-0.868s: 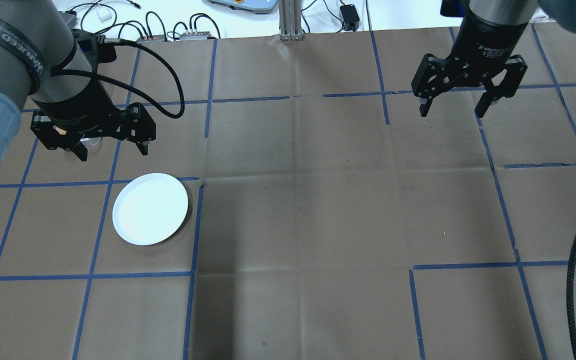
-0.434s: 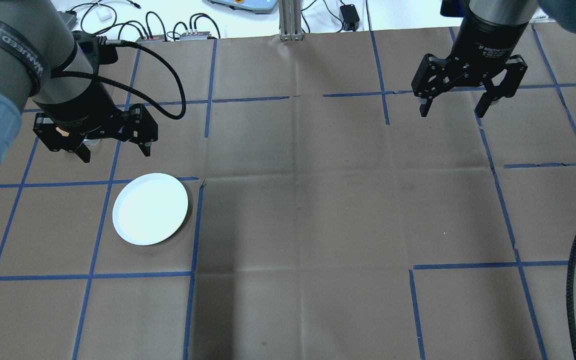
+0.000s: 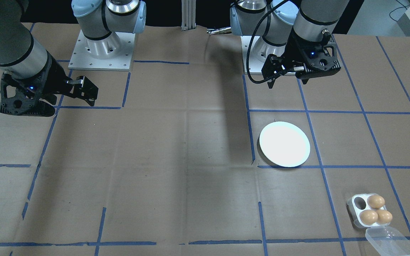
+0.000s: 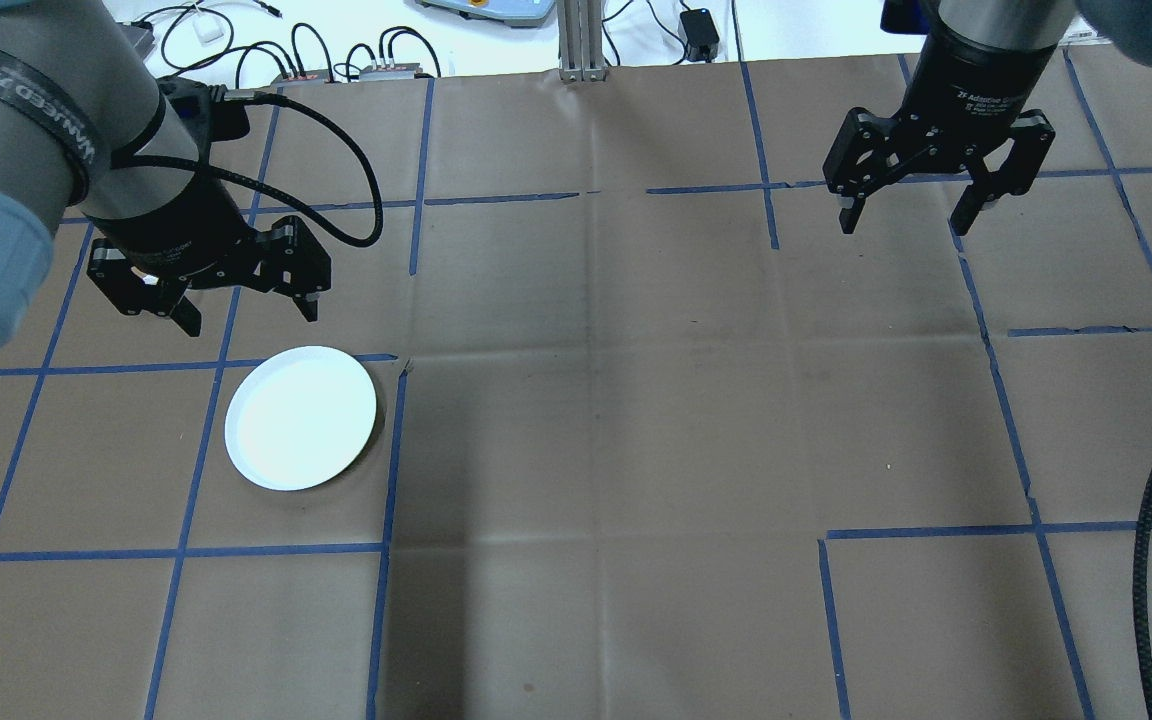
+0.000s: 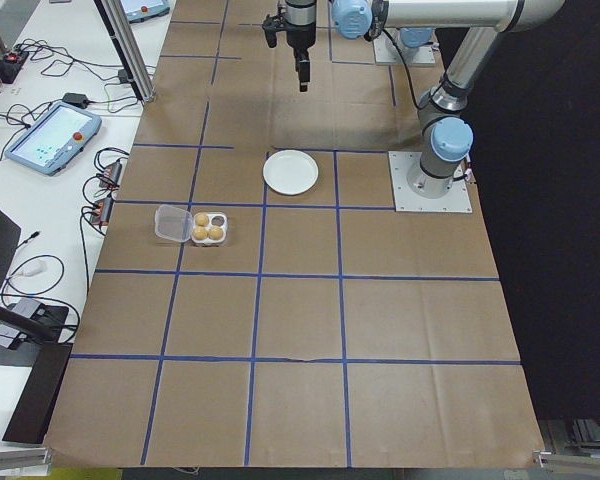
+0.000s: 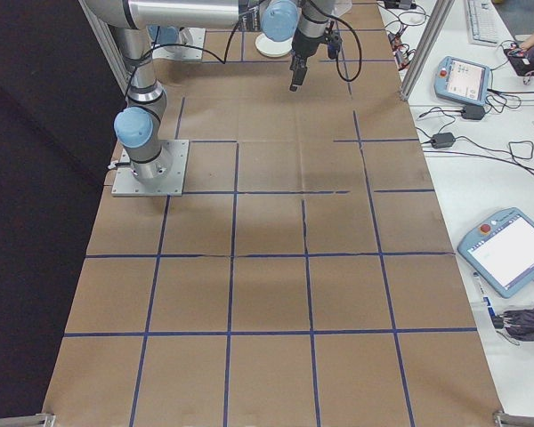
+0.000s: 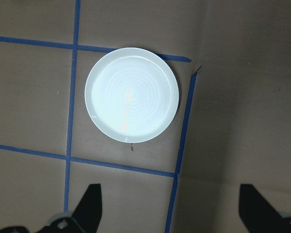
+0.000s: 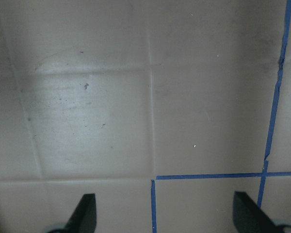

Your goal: Place egg on plate

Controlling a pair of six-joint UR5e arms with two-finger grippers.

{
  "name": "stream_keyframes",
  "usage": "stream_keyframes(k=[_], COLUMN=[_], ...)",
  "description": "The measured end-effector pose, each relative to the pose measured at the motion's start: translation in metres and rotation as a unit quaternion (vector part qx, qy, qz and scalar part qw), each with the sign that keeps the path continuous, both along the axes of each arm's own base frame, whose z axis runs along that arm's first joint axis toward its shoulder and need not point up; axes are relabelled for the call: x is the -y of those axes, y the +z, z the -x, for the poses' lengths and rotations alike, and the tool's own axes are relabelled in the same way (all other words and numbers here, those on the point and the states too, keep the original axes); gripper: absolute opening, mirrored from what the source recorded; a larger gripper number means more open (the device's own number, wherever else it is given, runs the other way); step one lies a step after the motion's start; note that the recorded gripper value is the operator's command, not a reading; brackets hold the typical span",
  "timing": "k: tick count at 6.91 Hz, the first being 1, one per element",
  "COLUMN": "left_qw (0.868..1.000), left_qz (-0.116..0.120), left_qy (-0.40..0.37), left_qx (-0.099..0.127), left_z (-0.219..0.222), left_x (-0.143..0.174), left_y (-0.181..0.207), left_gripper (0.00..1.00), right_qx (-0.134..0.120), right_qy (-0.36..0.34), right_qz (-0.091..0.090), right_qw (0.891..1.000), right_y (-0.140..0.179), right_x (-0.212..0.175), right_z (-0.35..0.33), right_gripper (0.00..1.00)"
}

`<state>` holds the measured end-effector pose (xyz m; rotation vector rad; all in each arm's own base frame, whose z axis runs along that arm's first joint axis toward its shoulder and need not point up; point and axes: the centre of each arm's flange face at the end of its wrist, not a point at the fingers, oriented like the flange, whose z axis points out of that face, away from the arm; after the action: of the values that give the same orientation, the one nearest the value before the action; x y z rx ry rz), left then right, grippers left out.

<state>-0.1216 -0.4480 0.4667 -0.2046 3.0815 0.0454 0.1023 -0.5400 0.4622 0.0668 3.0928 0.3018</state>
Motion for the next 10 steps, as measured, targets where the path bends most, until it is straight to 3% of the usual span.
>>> stream_keyframes(k=[2,6,8,10], left_qw=[1.000,1.000,0.999,0.998], left_qz=[-0.009,-0.007,-0.010,0.009], left_qy=[0.001,-0.018,-0.030,-0.056], left_qx=[-0.013,-0.011,-0.014,-0.009], left_z=[0.002,-0.010,-0.054,-0.122], left_x=[-0.002,0.002,0.017,0.044], left_y=[-0.002,-0.001,-0.005,-0.018], left_gripper=[1.00,1.00,1.00,1.00], right_qx=[0.000,0.000,0.000,0.000], right_qy=[0.000,0.000,0.000,0.000], right_qz=[0.000,0.000,-0.001,-0.001], right_qw=[1.000,1.000,1.000,1.000], right_y=[0.000,0.000,-0.001,-0.001], right_x=[0.000,0.000,0.000,0.000], right_z=[0.000,0.000,0.000,0.000], right_gripper=[1.00,1.00,1.00,1.00])
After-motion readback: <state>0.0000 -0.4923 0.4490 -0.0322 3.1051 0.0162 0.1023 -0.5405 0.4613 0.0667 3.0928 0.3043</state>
